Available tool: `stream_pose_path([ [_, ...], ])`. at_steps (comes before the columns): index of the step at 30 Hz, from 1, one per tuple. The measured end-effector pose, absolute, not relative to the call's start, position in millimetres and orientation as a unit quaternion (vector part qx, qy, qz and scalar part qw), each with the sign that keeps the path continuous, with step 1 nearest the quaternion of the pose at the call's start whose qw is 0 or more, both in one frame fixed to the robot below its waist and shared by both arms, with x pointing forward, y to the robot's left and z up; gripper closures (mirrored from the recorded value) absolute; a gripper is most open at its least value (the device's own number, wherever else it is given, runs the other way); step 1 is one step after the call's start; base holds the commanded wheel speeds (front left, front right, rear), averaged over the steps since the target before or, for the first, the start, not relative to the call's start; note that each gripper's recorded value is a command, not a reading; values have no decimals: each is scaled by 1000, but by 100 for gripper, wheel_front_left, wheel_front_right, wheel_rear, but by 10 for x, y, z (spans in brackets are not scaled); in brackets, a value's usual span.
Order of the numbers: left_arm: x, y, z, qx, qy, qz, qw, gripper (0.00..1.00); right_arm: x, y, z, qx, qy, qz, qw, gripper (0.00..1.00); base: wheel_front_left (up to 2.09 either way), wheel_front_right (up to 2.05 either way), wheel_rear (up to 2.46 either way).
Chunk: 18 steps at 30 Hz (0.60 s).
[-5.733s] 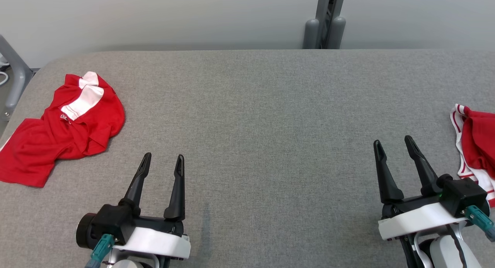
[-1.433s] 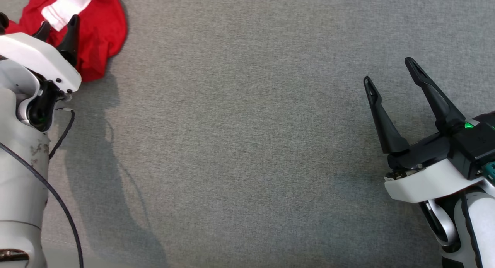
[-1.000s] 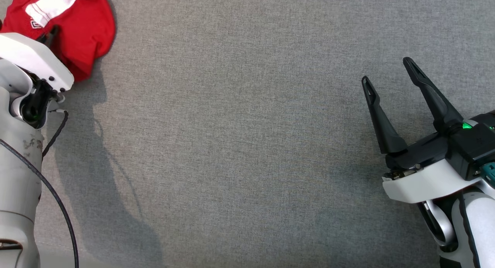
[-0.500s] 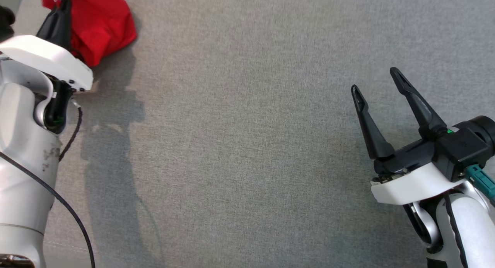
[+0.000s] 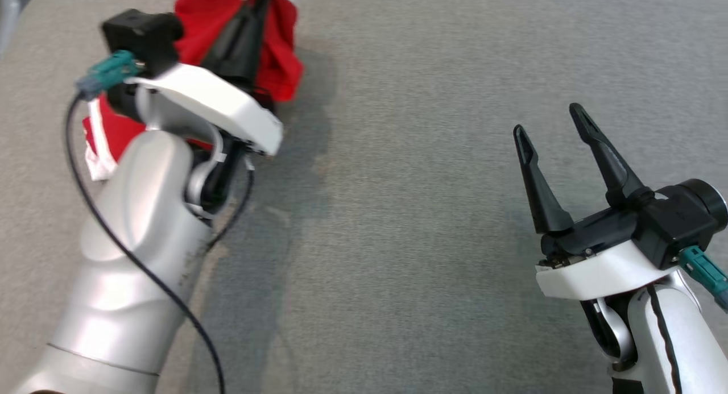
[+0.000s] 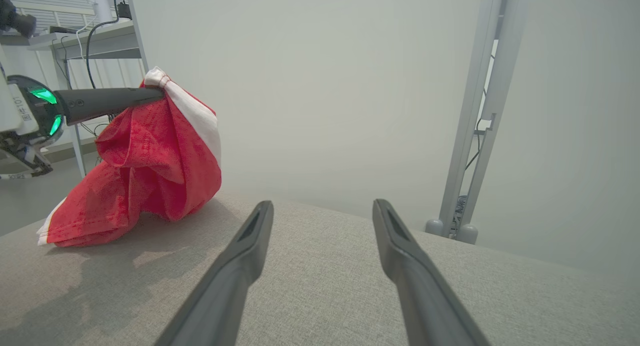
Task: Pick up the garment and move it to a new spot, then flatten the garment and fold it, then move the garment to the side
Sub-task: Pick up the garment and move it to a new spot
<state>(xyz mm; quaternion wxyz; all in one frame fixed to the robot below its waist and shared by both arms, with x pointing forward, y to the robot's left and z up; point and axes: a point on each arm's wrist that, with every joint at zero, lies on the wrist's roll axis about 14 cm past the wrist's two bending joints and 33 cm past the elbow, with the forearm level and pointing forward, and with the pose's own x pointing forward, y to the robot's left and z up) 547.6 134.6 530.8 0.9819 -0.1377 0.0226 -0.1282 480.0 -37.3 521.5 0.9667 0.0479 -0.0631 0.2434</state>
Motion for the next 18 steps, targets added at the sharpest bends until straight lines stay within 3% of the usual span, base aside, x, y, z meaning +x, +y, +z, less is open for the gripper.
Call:
stream_pose_path([
  [11,5387,-126,5167,-155,58,-272,948,100,4796,-1084,5250,37,-82,144,985,0,0,0,0],
  [17,5228,-649,4967,-150,84,-329,929,100,4747,-1388,5193,29,-77,103,991,0,0,0,0],
  [18,5187,-734,4913,-146,91,-338,925,64,4737,-1434,5171,29,-75,96,992,0,0,0,0],
])
